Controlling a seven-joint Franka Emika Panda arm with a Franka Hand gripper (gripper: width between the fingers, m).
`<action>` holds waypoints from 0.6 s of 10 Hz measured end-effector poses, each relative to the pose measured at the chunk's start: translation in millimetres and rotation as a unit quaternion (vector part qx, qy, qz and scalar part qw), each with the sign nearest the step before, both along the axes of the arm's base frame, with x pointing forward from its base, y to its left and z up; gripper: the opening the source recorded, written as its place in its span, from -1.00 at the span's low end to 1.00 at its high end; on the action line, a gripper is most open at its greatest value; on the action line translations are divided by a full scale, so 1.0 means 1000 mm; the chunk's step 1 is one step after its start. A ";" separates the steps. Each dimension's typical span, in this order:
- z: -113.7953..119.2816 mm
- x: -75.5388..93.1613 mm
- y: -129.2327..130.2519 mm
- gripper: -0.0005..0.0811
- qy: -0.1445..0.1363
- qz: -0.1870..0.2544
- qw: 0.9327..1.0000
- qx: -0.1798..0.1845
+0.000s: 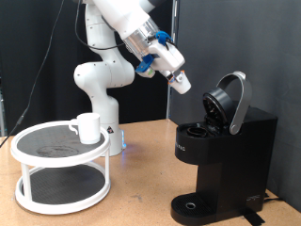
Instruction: Make a cup of coffee with the keurig machine
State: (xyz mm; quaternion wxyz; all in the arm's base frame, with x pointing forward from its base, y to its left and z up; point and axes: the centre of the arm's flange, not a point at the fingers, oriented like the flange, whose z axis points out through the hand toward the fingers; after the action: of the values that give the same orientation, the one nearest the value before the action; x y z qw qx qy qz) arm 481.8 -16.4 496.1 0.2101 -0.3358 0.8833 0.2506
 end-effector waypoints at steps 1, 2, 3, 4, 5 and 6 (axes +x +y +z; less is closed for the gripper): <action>-0.009 0.003 0.006 -0.12 -0.001 -0.005 1.000 -0.015; -0.019 0.006 0.012 -0.12 -0.002 -0.007 1.000 -0.025; -0.028 0.008 0.018 -0.12 -0.004 -0.009 0.999 -0.032; -0.036 0.009 0.024 -0.12 -0.004 -0.008 0.999 -0.038; -0.043 0.008 0.028 -0.12 -0.002 -0.005 0.999 -0.042; -0.049 0.007 0.033 -0.12 -0.001 -0.004 0.999 -0.046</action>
State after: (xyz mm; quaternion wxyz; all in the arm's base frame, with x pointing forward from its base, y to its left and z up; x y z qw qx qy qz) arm 488.8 16.1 446.6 0.1962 -0.3424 0.8950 0.2081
